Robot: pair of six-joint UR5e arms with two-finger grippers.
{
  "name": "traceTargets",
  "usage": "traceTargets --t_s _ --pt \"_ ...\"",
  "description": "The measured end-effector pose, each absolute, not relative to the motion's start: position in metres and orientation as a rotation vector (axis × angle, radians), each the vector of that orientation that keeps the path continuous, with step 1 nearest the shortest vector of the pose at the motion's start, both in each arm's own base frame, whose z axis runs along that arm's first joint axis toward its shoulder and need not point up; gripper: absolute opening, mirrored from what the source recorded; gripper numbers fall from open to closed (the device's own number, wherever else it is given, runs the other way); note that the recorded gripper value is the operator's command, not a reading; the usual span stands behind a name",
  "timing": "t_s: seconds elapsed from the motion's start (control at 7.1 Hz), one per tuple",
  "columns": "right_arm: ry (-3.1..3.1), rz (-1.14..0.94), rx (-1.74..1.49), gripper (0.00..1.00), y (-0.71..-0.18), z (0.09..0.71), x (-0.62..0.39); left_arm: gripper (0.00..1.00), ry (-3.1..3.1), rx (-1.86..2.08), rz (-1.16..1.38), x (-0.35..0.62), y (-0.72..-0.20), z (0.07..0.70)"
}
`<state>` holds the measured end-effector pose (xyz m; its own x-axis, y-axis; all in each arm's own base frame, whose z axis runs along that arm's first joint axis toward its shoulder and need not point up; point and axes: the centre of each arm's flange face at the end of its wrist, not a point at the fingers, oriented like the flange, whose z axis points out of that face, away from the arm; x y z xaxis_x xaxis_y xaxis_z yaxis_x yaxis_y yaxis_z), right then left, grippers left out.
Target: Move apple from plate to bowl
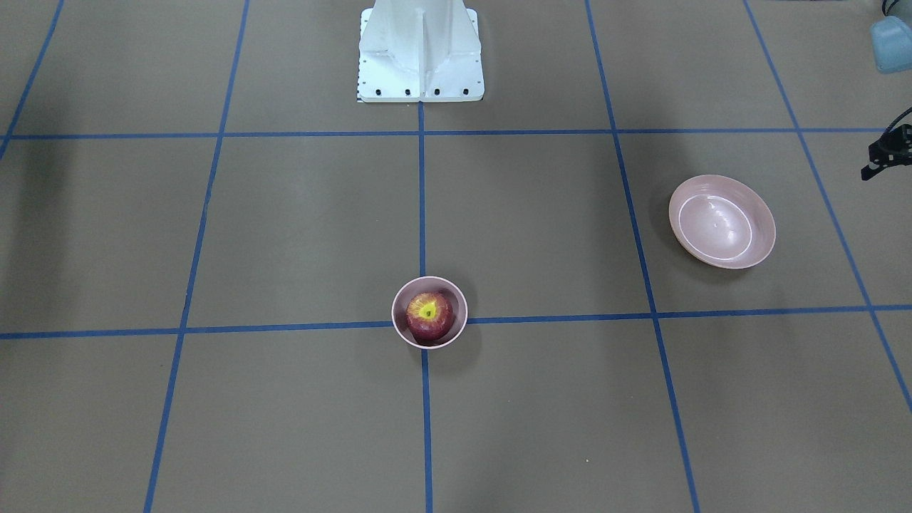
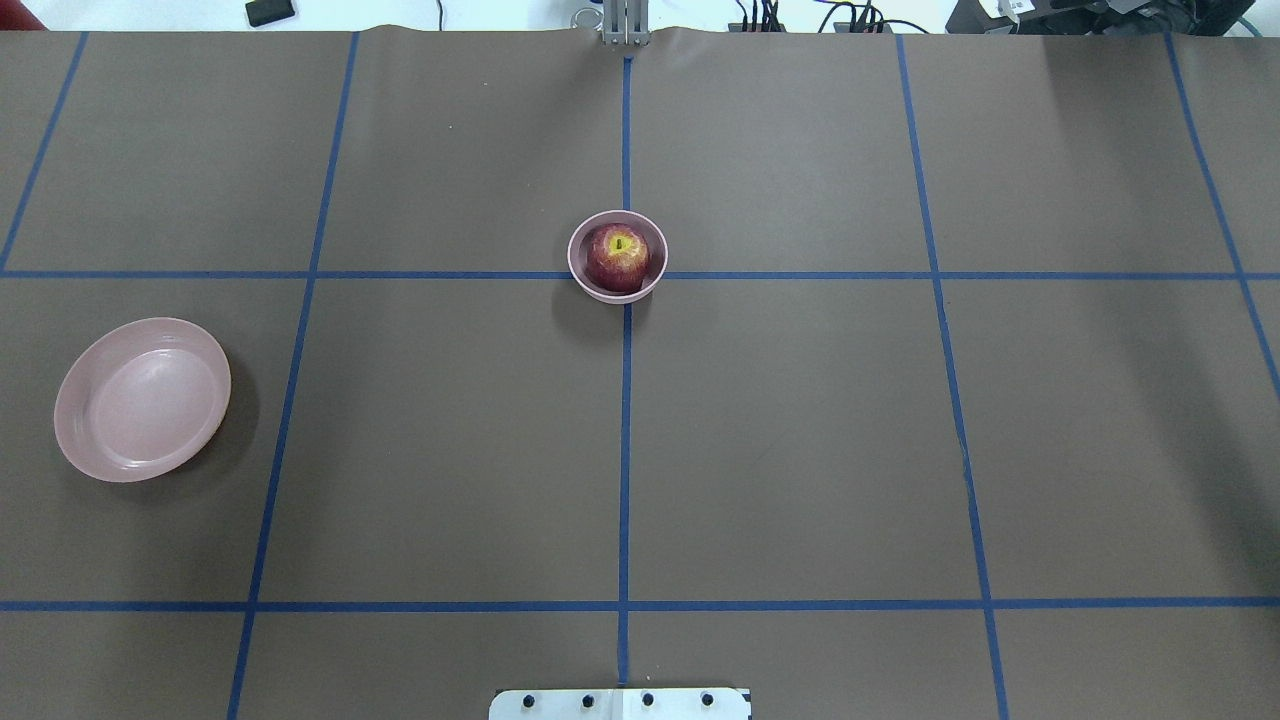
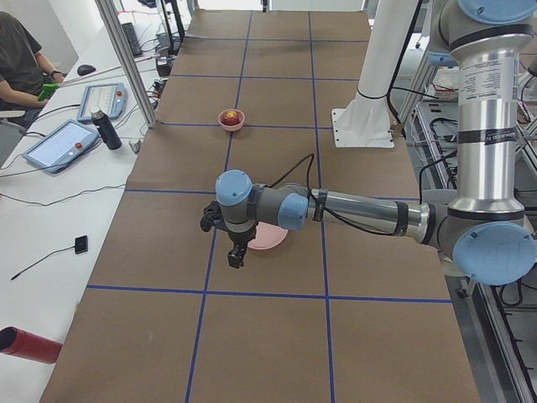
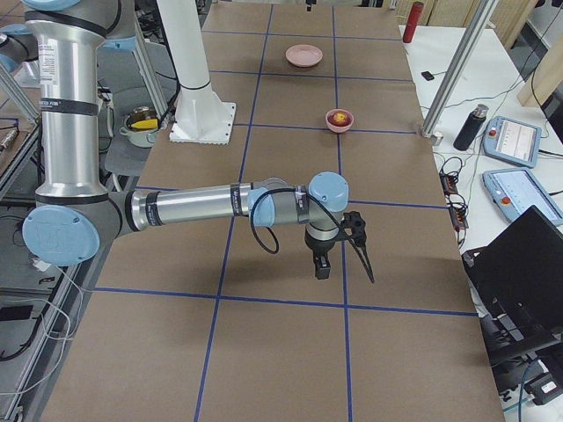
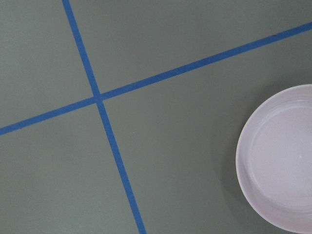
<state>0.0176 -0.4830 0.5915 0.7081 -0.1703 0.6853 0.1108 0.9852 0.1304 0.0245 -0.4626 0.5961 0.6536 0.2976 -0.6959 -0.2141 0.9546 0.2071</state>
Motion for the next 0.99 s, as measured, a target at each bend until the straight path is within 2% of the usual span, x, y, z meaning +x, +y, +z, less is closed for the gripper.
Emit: traceTargets --t_s 0.99 --pt "-0.783 -0.161 0.096 1.00 -0.483 0.584 0.016 0.98 0.812 0.131 0.238 -0.002 -0.455 0.595"
